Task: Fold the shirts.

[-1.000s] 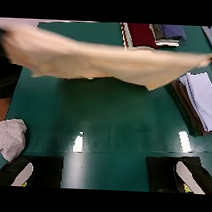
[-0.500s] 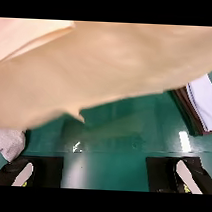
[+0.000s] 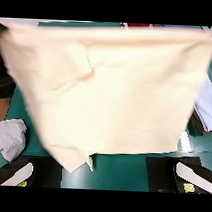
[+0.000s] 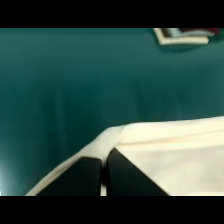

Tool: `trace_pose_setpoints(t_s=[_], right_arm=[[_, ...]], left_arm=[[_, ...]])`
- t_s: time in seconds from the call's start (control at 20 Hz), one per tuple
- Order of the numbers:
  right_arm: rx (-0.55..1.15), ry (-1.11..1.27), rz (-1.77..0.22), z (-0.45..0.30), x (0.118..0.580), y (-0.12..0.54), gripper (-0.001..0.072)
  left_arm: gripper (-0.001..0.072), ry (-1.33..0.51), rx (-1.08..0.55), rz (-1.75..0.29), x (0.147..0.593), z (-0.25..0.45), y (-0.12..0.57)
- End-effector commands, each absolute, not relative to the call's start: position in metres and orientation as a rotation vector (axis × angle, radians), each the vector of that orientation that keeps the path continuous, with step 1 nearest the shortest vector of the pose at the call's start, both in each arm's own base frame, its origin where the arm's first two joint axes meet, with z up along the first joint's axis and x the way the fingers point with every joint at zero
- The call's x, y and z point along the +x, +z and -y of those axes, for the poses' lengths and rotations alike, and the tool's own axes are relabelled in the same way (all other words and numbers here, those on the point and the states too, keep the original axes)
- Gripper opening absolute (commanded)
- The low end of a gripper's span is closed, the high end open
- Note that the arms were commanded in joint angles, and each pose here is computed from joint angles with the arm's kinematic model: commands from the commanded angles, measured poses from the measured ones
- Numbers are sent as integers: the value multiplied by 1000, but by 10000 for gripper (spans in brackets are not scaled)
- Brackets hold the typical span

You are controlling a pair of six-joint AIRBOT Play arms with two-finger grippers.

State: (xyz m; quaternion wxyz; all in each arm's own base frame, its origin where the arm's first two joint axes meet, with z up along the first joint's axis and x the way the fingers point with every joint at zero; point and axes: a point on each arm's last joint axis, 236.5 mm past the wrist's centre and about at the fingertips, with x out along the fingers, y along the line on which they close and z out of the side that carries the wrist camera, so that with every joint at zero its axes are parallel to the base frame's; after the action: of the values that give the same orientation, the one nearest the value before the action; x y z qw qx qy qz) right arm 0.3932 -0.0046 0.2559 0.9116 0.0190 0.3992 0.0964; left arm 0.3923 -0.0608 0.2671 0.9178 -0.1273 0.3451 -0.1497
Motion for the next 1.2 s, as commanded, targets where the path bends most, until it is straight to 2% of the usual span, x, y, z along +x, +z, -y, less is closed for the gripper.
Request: trace_pose_setpoints(t_s=[0.0,0.2,0.35,0.45,0.65,0.9,1.15], right_arm=[[83,223,-1130,0,422,123,19],[155,211,-1224,4,466,46,19],[158,219,-1183,6,501,48,19],[145,217,-1142,9,514,61,19],[150,201,-1164,19,503,60,19],[114,156,-1281,24,458,18,19],[149,156,-1350,16,421,-14,20]], left_arm=[[22,-331,-292,-1000,431,73,124],[22,-349,-262,-1065,487,93,34],[22,-323,-287,-1025,522,84,35],[23,-316,-291,-989,531,76,51],[23,-357,-260,-1131,500,74,37],[23,-372,-287,-1307,457,79,-13],[23,-381,-310,-1442,417,86,-58]])
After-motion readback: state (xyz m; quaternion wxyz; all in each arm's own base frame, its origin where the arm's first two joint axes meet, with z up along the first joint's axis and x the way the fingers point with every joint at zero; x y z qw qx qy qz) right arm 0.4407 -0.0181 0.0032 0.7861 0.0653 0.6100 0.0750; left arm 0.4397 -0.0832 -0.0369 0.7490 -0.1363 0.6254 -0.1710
